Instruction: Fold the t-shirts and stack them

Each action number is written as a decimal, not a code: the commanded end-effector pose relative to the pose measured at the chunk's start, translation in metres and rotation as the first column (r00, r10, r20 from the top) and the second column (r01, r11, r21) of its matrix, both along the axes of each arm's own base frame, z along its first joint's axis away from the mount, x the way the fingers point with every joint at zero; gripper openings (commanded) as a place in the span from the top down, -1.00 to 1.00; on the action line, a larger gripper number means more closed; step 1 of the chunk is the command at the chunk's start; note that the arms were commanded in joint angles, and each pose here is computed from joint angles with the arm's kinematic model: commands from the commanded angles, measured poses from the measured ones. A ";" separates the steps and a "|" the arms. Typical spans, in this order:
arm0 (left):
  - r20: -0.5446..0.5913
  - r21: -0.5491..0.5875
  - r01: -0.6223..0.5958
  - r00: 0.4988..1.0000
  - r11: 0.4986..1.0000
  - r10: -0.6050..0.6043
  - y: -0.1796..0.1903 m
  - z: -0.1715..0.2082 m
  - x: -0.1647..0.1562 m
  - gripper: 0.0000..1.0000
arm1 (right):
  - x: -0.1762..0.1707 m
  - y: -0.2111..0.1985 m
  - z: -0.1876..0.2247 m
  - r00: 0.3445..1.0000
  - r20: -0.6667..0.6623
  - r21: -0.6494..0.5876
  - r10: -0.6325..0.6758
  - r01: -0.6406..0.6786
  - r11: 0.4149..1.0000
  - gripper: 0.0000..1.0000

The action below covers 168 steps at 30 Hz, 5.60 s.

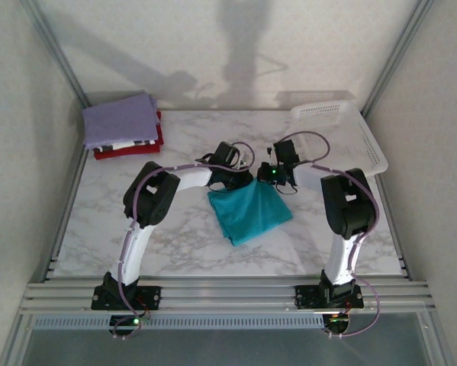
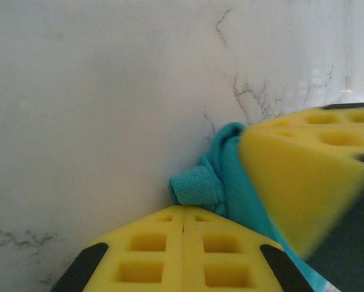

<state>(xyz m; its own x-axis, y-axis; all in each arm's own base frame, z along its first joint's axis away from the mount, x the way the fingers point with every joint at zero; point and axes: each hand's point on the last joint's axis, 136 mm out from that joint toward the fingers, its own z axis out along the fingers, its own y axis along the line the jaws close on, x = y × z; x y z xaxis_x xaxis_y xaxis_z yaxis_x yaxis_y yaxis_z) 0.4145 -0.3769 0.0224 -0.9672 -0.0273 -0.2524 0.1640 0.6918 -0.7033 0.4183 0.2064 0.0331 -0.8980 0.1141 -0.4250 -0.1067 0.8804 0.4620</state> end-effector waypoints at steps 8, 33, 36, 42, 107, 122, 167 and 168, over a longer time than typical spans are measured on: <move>-0.080 0.091 -0.005 0.997 0.996 0.013 0.019 -0.014 -0.022 0.74 | 0.000 -0.024 -0.034 0.992 -0.072 -0.085 -0.102 0.096 0.992 1.00; 0.010 0.362 -0.061 0.998 0.930 0.062 0.129 0.049 -0.054 0.32 | -0.019 -0.015 -0.045 0.994 -0.109 -0.048 -0.015 0.010 0.999 1.00; 0.000 0.374 -0.065 0.998 0.925 0.070 0.130 0.045 -0.065 0.32 | -0.019 -0.015 -0.044 0.994 -0.112 -0.050 -0.011 0.005 0.999 1.00; -0.014 0.362 -0.064 0.997 0.930 0.075 0.124 0.038 -0.081 0.35 | -0.020 -0.014 -0.045 0.993 -0.117 -0.052 -0.007 0.000 0.999 1.00; 0.228 0.234 -0.294 0.943 0.927 0.241 0.165 0.069 0.073 -0.17 | -0.018 -0.036 0.036 0.992 -0.066 -0.130 -0.111 0.102 0.986 0.20; 0.077 0.360 -0.157 0.987 0.920 0.138 0.178 0.024 0.026 -0.29 | -0.040 0.009 0.041 0.989 -0.131 0.010 -0.068 0.070 0.998 0.74; 0.174 0.460 -0.212 0.974 0.862 0.146 0.137 0.009 -0.018 1.00 | -0.042 0.006 0.050 0.991 -0.122 0.011 -0.056 0.058 0.998 0.03; 0.191 0.467 -0.224 0.970 0.855 0.149 0.142 0.014 -0.012 1.00 | -0.043 0.003 0.061 0.993 -0.104 0.003 -0.056 0.057 0.998 -0.01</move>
<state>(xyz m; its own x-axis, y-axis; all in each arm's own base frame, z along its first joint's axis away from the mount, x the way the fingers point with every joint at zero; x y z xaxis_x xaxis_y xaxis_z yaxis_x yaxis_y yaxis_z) 0.3910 -0.2481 0.0240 -0.9247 -0.0343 -0.3792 0.0773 0.9583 -0.2750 0.3740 0.2173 0.0536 -0.9493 0.1740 -0.2617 0.0252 0.8723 0.4883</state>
